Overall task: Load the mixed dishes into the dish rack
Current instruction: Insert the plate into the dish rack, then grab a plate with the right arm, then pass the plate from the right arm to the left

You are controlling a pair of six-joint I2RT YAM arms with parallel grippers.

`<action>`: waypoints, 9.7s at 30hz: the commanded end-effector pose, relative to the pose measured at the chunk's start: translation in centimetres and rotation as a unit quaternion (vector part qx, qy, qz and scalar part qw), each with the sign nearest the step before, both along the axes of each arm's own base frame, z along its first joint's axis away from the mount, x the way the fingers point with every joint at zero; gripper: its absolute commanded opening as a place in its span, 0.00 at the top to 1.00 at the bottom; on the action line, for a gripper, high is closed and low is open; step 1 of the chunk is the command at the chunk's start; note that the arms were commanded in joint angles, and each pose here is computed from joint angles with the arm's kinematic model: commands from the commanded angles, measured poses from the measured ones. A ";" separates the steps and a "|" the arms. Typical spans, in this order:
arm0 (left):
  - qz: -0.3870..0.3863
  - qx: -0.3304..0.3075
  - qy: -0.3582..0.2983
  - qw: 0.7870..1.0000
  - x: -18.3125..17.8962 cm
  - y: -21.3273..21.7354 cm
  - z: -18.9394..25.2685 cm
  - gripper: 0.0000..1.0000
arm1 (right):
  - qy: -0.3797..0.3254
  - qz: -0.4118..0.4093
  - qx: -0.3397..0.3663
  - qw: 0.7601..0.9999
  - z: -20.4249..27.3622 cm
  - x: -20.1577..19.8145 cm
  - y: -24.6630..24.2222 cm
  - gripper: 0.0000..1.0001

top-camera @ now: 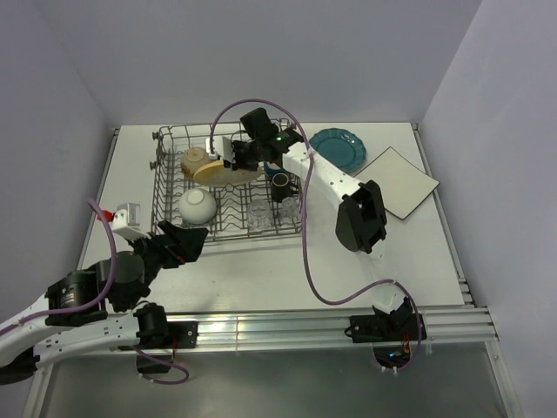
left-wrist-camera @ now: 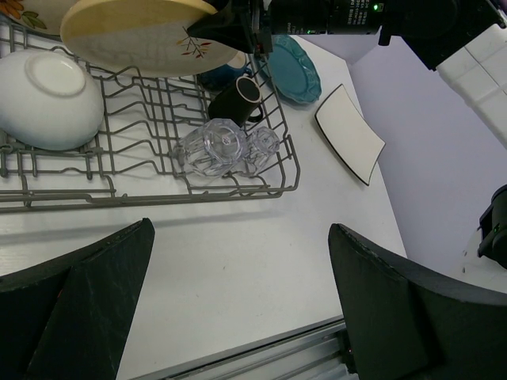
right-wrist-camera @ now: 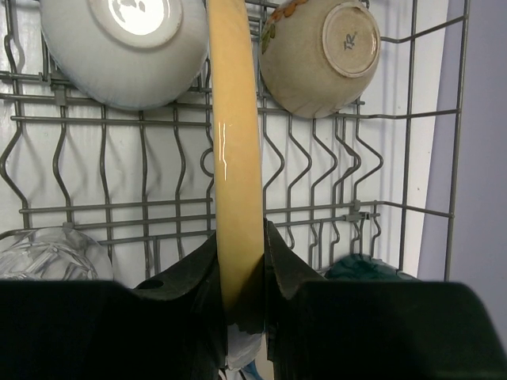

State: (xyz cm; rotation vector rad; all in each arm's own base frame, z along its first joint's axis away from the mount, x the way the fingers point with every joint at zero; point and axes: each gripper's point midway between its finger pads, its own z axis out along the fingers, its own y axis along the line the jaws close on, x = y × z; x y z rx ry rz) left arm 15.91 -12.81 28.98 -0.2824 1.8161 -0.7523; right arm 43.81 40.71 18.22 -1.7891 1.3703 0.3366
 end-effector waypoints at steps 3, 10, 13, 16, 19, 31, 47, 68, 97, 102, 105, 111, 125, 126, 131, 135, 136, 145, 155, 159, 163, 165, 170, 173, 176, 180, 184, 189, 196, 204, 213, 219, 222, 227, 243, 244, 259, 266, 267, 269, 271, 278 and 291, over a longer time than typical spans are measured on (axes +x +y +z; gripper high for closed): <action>-0.002 -0.016 -0.002 1.000 -0.1 -0.1 1.3 0.01 | -0.088 0.015 0.070 0.994 7.4 1.5 1.8 1.00; -0.002 -0.015 -0.002 1.000 0.0 -0.2 1.3 0.01 | -0.080 0.011 0.065 0.995 6.5 1.5 1.9 0.94; -0.002 -0.018 -0.002 1.000 0.0 -0.2 1.4 0.01 | -0.074 0.009 0.065 0.995 6.1 1.6 2.0 0.91; -0.002 -0.017 -0.002 1.000 0.0 -0.2 1.4 0.01 | -0.071 0.006 0.062 0.996 5.6 1.8 2.0 0.88; -0.002 -0.017 -0.002 1.000 0.0 -0.2 1.5 0.01 | -0.070 0.000 0.061 0.996 5.2 2.1 2.1 0.81; -0.002 -0.016 -0.002 1.000 0.0 -0.4 1.5 0.01 | -0.080 -0.023 0.075 0.994 5.7 3.3 2.2 0.50; -0.006 -0.017 0.000 1.000 0.0 -0.7 1.5 0.01 | -0.094 -0.063 0.104 0.988 7.3 4.9 2.0 0.34; -0.009 -0.018 -0.001 1.000 0.0 -0.9 1.8 0.01 | -0.112 -0.119 0.111 0.980 6.8 7.3 1.8 0.27; 0.002 -0.035 -0.010 0.999 0.1 -0.2 1.8 0.01 | -0.032 -0.183 0.191 0.964 13.9 4.8 -3.3 0.25; 0.025 -0.077 -0.017 0.997 0.2 1.1 1.5 0.01 | 0.066 -0.295 0.258 0.918 15.8 4.7 -11.6 0.01; 0.038 -0.118 -0.026 0.992 0.2 2.0 1.4 0.01 | 0.172 -0.349 0.282 0.877 13.8 4.9 -17.4 0.00; 0.037 -0.163 -0.042 0.985 0.1 2.5 0.9 0.01 | 0.367 -0.464 0.307 0.746 5.0 2.9 -28.1 0.06; 0.051 -0.101 -0.006 0.994 1.3 -0.8 0.1 0.01 | 0.408 -0.691 0.379 0.461 -4.5 2.9 -37.5 0.36; 0.049 -0.096 -0.003 0.994 1.4 -1.1 0.0 0.01 | 0.402 -0.699 0.380 0.454 -4.7 3.4 -37.9 0.39; 0.040 -0.096 0.003 0.995 1.4 -2.1 0.0 0.01 | 0.366 -0.722 0.393 0.436 -5.0 7.2 -40.3 0.45; 0.041 -0.090 0.004 0.995 1.6 -2.5 -0.1 0.01 | 0.353 -0.739 0.388 0.422 -5.9 8.8 -41.7 0.46; 0.041 -0.092 0.002 0.995 1.6 -2.6 0.2 0.01 | 0.353 -0.741 0.386 0.421 -6.3 9.2 -41.9 0.46; 0.050 -0.074 -0.009 0.996 2.2 -3.1 1.3 0.01 | 0.348 -0.756 0.385 0.399 -8.8 11.0 -44.1 0.47; 0.056 -0.054 -0.019 0.997 3.4 -3.9 2.4 0.01 | 0.367 -0.742 0.390 0.403 -10.4 13.4 -43.9 0.52; 0.053 -0.051 -0.027 0.997 3.8 -4.0 2.9 0.01 | 0.384 -0.740 0.384 0.398 -11.7 13.5 -43.5 0.52; 0.046 -0.043 -0.028 0.998 4.6 -4.7 3.1 0.01 | 0.402 -0.740 0.377 0.386 -13.1 13.3 -43.1 0.53; 0.048 -0.033 -0.027 0.998 5.3 -4.8 3.0 0.01 | 0.404 -0.742 0.374 0.381 -13.5 13.1 -43.1 0.53; 0.030 -0.029 -0.023 0.999 6.6 -5.6 2.8 0.01 | 0.423 -0.733 0.379 0.375 -14.1 13.4 -42.3 0.54; 0.023 -0.027 -0.019 0.999 7.2 -6.0 2.7 0.01 | 0.436 -0.725 0.381 0.372 -14.6 13.6 -41.6 0.55; 0.021 -0.021 -0.014 0.999 7.7 -6.2 2.6 0.01 | 0.447 -0.720 0.381 0.369 -15.1 13.8 -41.0 0.56; 0.022 -0.022 -0.014 0.999 8.2 -6.0 2.7 0.01 | 0.467 -0.710 0.386 0.359 -15.7 14.1 -40.1 0.58; 0.021 -0.027 -0.013 0.999 8.5 -6.1 2.7 0.01 | 0.474 -0.707 0.391 0.350 -15.9 14.5 -39.9 0.61; 0.021 -0.031 -0.009 0.999 9.0 -6.3 2.7 0.01 | 0.491 -0.696 0.398 0.340 -15.8 14.7 -39.4 0.69; 0.011 -0.039 -0.003 0.999 9.0 -6.9 2.6 0.01 | 0.526 -0.641 0.437 0.349 -13.7 15.2 -38.0 0.96; 0.001 -0.056 -0.005 0.998 9.0 -7.5 2.6 0.01 | 0.553 -0.558 0.524 0.327 -6.6 15.7 -38.3 1.00; -0.011 -0.058 -0.007 0.998 9.3 -8.4 2.6 0.01 | 0.575 -0.490 0.586 0.295 -1.5 15.0 -38.3 1.00; -0.017 -0.065 -0.010 0.998 9.5 -8.7 2.5 0.01 | 0.579 -0.467 0.603 0.289 0.3 14.3 -38.7 1.00; -0.022 -0.071 -0.012 0.997 9.5 -9.0 2.6 0.01 | 0.579 -0.460 0.607 0.290 0.8 14.0 -38.9 1.00; -0.037 -0.076 -0.011 0.996 10.0 -10.0 2.4 0.01 | 0.579 -0.453 0.609 0.297 1.5 13.2 -39.0 1.00; -0.108 -0.121 0.007 0.987 14.1 -15.6 2.0 0.02 | 0.583 -0.437 0.599 0.332 3.6 10.1 -37.9 1.00; -0.112 -0.121 0.017 0.986 14.7 -15.9 1.4 0.03 | 0.585 -0.435 0.598 0.333 3.8 9.9 -37.8 1.00; -0.143 -0.155 0.051 0.976 20.5 -19.2 0.5 0.04 | 0.597 -0.401 0.597 0.357 7.4 6.2 -36.4 1.00; -0.158 -0.167 0.059 0.971 23.2 -20.5 0.0 0.04 | 0.605 -0.390 0.585 0.373 8.5 3.9 -35.4 1.00; -0.161 -0.167 0.059 0.971 23.4 -20.7 -0.1 0.04 | 0.606 -0.389 0.583 0.375 8.6 3.6 -35.3 1.00; -0.167 -0.166 0.060 0.970 24.1 -21.2 -0.3 0.04 | 0.607 -0.385 0.578 0.385 9.0 2.7 -34.9 1.00; -0.169 -0.162 0.064 0.970 24.8 -21.5 -0.8 0.04 | 0.611 -0.385 0.572 0.389 9.2 2.1 -34.5 1.00; -0.181 -0.164 0.066 0.967 27.0 -22.4 -1.1 0.03 | 0.616 -0.376 0.555 0.413 10.2 -0.5 -33.2 1.00; -0.219 -0.176 0.070 0.957 28.7 -24.0 -1.5 0.10 | 0.646 -0.365 0.502 0.444 9.4 -4.3 -28.8 1.00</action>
